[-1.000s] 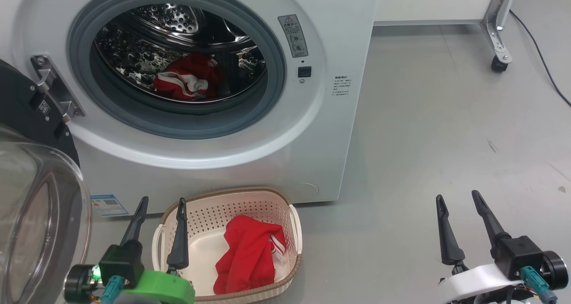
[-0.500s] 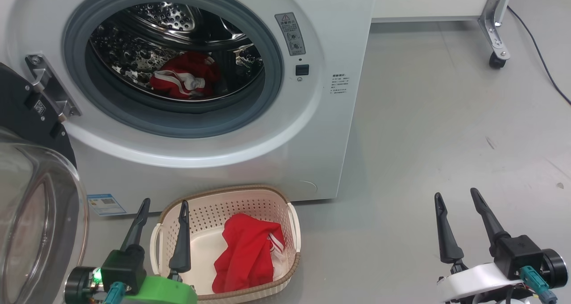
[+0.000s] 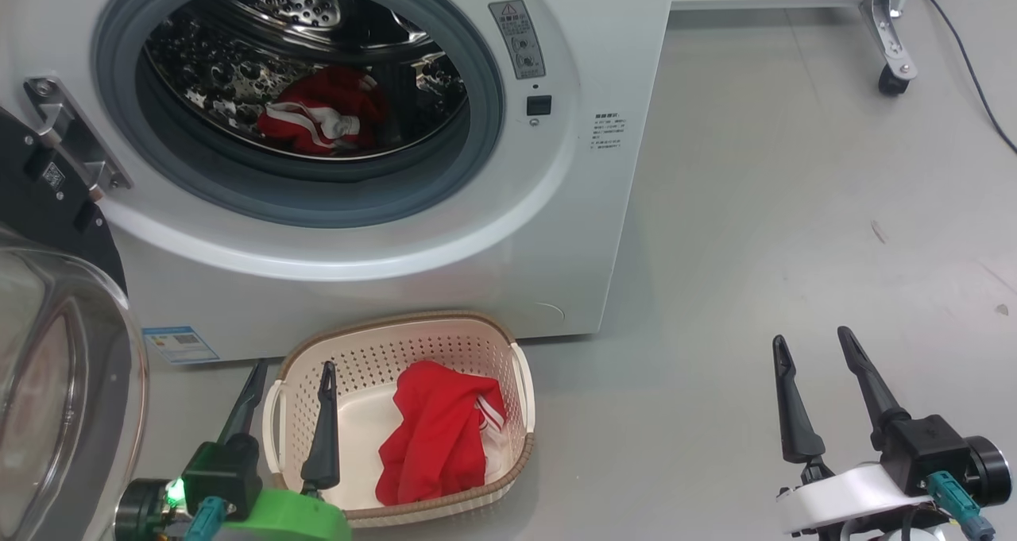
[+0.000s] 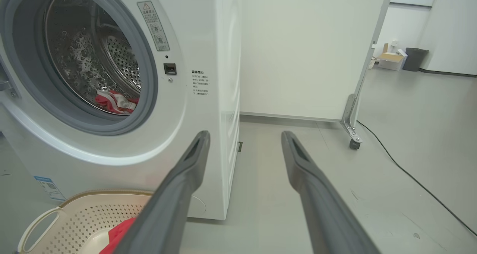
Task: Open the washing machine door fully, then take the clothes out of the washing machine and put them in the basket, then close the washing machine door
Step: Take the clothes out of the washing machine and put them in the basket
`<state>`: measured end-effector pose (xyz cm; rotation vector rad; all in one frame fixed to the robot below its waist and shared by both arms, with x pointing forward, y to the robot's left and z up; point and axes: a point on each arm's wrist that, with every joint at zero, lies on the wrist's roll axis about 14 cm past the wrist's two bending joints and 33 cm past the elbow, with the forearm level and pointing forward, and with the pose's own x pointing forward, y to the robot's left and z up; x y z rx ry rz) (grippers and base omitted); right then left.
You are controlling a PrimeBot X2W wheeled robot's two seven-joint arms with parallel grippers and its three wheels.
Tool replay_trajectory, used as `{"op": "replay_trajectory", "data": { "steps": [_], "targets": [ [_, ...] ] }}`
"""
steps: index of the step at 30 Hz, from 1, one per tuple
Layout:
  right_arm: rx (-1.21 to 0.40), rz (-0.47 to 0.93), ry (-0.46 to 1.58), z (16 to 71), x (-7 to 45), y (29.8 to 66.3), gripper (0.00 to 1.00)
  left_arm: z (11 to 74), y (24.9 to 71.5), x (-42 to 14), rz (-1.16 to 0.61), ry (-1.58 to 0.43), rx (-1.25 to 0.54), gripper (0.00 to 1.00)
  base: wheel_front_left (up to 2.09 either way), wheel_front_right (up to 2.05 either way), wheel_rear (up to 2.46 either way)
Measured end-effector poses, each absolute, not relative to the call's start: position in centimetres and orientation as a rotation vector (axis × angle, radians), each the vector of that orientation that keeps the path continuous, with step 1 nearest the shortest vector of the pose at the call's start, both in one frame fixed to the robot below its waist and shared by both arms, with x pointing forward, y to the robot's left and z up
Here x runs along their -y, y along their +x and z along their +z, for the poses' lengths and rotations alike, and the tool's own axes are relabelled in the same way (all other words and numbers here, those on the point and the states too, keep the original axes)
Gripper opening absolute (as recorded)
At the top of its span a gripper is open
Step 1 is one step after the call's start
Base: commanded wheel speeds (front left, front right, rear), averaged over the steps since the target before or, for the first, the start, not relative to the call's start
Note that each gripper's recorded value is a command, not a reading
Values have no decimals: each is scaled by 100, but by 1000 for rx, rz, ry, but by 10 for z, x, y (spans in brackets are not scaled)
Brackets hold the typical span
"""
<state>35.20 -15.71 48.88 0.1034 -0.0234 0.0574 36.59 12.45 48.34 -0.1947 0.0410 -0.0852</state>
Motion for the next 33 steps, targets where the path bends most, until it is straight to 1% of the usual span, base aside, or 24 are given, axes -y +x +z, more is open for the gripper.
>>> {"op": "replay_trajectory", "data": {
  "steps": [6,21,26,33],
  "targets": [
    [7,62,105,484,156,357,100,464,375,-117,-105,-195,-127,100,0,0,0],
    [-37,70,108,466,156,383,100,422,440,-78,-234,-180,-333,100,0,0,0],
    [-67,49,113,454,162,390,100,405,466,-58,-324,-127,-423,100,0,0,0],
    [-101,32,131,438,167,402,100,385,509,-61,-358,-37,-522,100,0,0,0]
  ]
}}
